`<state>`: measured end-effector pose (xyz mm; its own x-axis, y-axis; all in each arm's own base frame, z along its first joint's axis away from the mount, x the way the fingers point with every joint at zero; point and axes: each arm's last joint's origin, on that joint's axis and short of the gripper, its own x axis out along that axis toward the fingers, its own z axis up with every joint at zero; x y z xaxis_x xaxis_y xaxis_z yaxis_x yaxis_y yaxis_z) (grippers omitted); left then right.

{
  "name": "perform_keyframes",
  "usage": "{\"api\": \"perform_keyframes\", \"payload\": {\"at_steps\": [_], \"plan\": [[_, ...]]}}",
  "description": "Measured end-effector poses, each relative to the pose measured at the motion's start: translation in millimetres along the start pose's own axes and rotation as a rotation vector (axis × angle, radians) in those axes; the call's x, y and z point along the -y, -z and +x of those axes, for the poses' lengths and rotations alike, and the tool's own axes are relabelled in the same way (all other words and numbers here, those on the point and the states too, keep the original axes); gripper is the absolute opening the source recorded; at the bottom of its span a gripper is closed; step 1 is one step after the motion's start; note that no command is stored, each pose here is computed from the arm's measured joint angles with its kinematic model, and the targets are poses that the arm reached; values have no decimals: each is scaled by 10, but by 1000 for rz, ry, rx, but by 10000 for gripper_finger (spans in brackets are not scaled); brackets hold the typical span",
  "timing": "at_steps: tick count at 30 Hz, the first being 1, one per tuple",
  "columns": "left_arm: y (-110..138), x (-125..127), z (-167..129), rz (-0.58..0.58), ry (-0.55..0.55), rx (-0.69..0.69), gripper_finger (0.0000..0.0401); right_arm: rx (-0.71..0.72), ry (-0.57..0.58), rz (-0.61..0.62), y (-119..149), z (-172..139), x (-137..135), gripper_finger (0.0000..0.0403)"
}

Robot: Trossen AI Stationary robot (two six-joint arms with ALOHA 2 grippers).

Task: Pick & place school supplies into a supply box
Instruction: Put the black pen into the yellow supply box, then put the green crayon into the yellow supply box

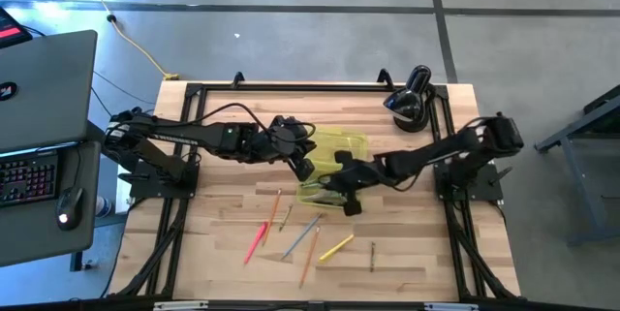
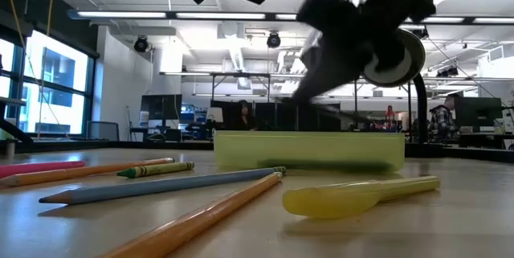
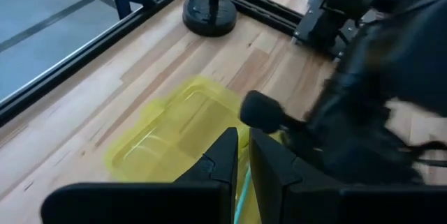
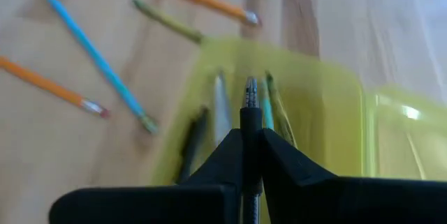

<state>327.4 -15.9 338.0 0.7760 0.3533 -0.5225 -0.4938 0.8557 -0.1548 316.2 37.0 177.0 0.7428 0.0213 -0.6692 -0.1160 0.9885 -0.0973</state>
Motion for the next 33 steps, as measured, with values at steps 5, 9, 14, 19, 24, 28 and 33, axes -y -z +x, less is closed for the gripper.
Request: {"api": "perform_keyframes", "payload": {"at_steps": [5, 9, 14, 19, 24, 28, 33], "plan": [[-2, 1, 0, 15, 1, 2, 67, 8, 49, 76, 164, 46, 77, 30], [-3, 1, 0, 14, -1, 3, 67, 38, 44, 143, 258, 61, 90, 47], [-2, 3, 0, 13, 8, 0, 67, 25, 52, 132, 311, 64, 84, 68], [-2, 4, 0, 13, 9, -1, 67, 41, 53, 55, 242, 43, 72, 84], [2, 3, 0, 15, 10, -5, 67, 87, -116, -69, -1, -77, -140, 94], [2, 3, 0, 16, 10, -6, 67, 127, -288, -232, -171, -269, -513, 90], [1, 3, 0, 16, 11, -5, 67, 171, -456, -426, -156, -487, -981, 83]]}}
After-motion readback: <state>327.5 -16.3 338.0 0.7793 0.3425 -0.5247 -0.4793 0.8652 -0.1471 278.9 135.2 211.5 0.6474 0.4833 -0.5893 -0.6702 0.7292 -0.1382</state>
